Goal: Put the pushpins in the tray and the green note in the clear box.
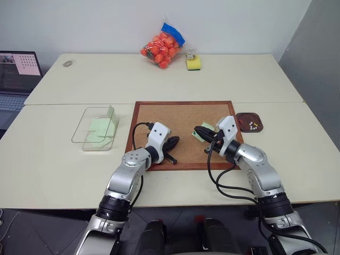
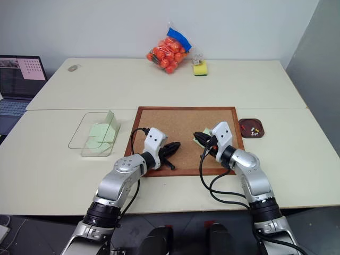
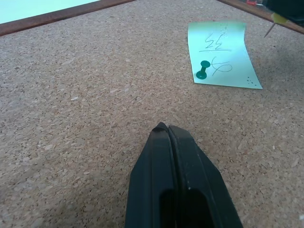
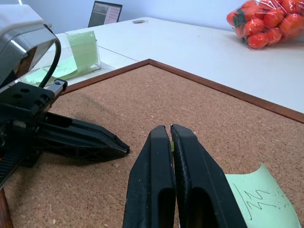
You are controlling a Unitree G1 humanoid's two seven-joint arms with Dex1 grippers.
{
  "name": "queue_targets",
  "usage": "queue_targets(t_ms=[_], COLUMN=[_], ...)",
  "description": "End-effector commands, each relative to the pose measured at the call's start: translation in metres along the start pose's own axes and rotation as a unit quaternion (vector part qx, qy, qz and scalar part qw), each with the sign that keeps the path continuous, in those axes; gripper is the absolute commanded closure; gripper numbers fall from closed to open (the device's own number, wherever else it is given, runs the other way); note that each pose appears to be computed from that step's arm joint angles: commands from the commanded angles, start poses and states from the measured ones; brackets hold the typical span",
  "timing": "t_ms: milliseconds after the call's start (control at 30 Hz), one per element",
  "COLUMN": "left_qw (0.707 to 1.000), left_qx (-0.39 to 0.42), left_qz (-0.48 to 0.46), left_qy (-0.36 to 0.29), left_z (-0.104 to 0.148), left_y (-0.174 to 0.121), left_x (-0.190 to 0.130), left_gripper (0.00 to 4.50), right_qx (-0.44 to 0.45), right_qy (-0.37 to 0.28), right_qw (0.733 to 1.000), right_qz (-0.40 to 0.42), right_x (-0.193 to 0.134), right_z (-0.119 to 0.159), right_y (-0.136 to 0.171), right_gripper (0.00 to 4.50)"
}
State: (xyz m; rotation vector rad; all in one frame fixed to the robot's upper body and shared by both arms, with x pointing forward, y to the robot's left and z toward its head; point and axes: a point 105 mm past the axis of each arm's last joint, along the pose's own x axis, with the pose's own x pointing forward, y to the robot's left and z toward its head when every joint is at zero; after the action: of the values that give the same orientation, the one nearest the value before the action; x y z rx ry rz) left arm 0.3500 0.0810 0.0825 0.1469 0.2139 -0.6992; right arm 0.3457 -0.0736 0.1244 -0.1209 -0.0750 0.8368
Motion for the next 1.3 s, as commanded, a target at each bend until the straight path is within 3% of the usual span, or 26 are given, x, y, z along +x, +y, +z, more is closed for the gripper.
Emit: queue_targets(t_ms=[33,200,433,733,967,1000,1033,1300], left_qw=[1.000,1.000,1.000,1.000,1.000,1.000,1.000,1.000], left_qx=[-0.002,-0.003,-0.002,-0.002,-0.001,-0.001,-0.001,0.000], left_qz=[-0.004,-0.004,-0.008,-0.010,-0.003,-0.002,-0.001,-0.001], left_qy=[0.017,0.016,0.017,0.016,0.015,0.015,0.015,0.015], left_z=[-0.008,-0.009,-0.010,-0.009,-0.009,-0.009,-0.009,-0.009], left_y=[-0.003,-0.004,-0.006,-0.008,-0.004,-0.004,-0.003,-0.004], left_x=[0.000,0.000,-0.001,0.001,0.000,-0.001,-0.001,-0.001], left_gripper=[4.50,4.50,4.50,4.50,4.50,4.50,4.50,4.50], right_qx=[-0.010,-0.029,-0.017,0.006,0.016,0.015,0.015,0.012], right_qy=[-0.021,-0.016,0.031,0.047,0.059,0.060,0.061,0.061], right_qw=[0.999,0.984,0.927,0.902,0.898,0.897,0.897,0.895], right_qz=[-0.028,-0.176,-0.373,-0.428,-0.435,-0.437,-0.438,-0.441], right_x=[-0.002,-0.015,-0.058,-0.064,-0.064,-0.064,-0.065,-0.067], right_z=[0.011,0.012,-0.002,-0.006,-0.013,-0.014,-0.014,-0.013], right_y=[-0.012,-0.063,-0.136,-0.161,-0.166,-0.167,-0.167,-0.169], right_gripper=[4.46,4.46,4.46,4.46,4.46,4.00,3.95,2.30])
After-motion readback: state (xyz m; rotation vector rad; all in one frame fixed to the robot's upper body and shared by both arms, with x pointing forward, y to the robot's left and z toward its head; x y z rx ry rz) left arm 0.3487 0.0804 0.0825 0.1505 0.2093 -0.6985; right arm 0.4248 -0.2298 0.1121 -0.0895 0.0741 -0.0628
